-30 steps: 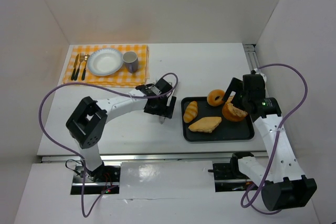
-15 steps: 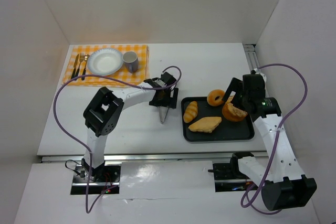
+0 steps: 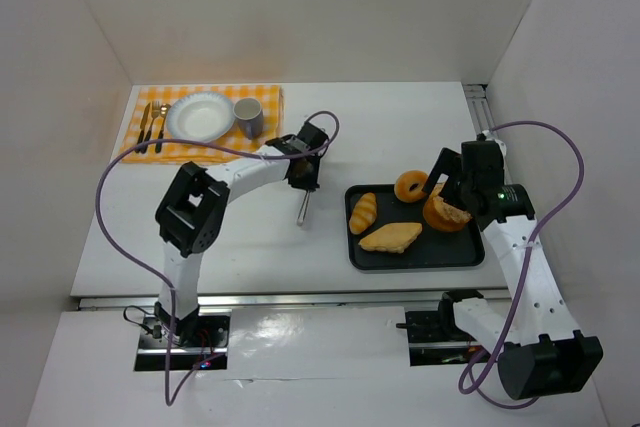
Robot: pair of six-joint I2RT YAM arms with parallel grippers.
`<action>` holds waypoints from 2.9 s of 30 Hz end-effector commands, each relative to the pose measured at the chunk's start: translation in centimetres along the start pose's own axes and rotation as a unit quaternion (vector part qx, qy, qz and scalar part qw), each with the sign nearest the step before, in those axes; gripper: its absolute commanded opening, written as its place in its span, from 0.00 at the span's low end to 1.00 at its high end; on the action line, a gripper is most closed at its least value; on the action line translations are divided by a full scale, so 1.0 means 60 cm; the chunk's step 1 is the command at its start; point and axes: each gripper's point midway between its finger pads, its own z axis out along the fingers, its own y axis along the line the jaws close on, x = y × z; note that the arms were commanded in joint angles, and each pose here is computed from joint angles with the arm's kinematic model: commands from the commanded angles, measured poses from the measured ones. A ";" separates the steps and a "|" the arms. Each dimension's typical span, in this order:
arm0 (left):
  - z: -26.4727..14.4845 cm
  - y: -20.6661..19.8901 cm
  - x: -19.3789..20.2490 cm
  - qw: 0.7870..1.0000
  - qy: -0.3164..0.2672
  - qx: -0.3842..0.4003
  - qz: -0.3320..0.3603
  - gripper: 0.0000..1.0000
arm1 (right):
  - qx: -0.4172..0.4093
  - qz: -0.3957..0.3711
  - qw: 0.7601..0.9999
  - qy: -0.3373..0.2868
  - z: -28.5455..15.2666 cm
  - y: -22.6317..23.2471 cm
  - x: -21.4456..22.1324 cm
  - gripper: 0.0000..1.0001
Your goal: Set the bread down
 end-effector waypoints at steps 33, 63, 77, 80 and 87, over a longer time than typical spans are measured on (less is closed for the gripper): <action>-0.322 -0.180 0.062 0.962 0.009 0.185 0.201 0.64 | -0.021 0.000 0.998 -0.054 -0.046 0.009 -0.045 1.00; -0.351 -0.159 -0.009 0.974 -0.022 0.115 0.193 0.24 | -0.021 -0.004 0.998 -0.054 -0.042 0.012 -0.051 1.00; -0.402 0.372 -0.262 0.954 -0.218 -0.014 -0.204 0.19 | -0.041 -0.010 0.998 -0.050 -0.043 0.024 -0.049 1.00; -0.389 0.436 -0.267 0.941 -0.229 -0.026 -0.247 0.19 | -0.042 -0.010 0.998 -0.053 -0.045 0.028 -0.057 1.00; -0.306 0.513 -0.284 0.933 -0.208 -0.054 -0.290 0.21 | -0.036 -0.006 0.998 -0.051 -0.045 0.024 -0.055 1.00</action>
